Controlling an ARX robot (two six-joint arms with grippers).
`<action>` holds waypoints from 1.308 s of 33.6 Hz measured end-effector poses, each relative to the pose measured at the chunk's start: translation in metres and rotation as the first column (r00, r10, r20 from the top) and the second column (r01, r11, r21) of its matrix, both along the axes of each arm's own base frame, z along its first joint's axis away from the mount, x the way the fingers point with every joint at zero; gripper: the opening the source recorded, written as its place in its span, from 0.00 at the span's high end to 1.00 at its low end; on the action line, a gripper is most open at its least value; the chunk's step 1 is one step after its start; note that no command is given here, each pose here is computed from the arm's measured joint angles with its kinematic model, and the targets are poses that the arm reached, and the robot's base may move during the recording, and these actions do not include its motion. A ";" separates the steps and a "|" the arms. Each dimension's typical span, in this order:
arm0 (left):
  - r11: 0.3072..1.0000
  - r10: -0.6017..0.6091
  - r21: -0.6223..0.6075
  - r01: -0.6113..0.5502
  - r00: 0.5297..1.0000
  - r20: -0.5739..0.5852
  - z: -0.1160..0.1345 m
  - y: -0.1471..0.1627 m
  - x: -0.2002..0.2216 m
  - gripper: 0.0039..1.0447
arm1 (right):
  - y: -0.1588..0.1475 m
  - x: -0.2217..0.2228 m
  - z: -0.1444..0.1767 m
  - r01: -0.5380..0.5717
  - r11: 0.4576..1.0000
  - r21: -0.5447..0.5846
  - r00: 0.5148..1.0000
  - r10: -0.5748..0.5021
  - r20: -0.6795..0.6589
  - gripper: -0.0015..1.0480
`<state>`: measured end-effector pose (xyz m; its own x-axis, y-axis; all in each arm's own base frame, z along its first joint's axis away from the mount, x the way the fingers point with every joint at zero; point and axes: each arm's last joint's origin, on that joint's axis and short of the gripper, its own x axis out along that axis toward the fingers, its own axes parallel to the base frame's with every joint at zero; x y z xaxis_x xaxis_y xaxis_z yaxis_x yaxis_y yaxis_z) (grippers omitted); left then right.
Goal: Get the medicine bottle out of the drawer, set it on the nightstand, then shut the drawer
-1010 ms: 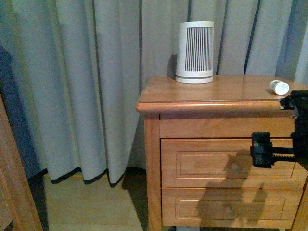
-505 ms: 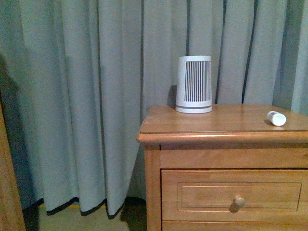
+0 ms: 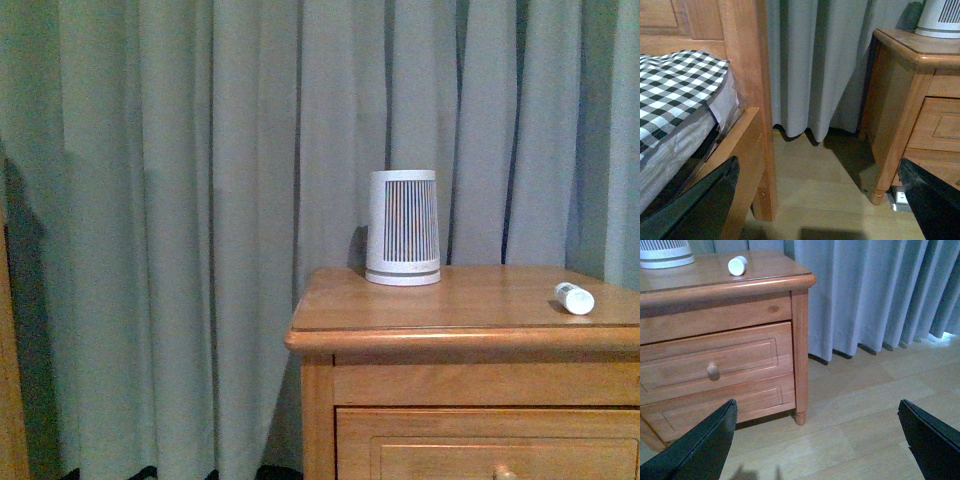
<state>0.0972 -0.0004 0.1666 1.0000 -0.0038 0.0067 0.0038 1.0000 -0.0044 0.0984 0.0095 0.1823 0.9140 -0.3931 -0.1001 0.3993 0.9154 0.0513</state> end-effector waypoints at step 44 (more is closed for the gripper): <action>1.000 0.000 0.000 0.000 1.000 0.000 0.000 0.000 0.000 0.06 | -0.009 -0.001 -0.015 -0.393 0.916 -0.084 0.914 0.399 0.076 0.18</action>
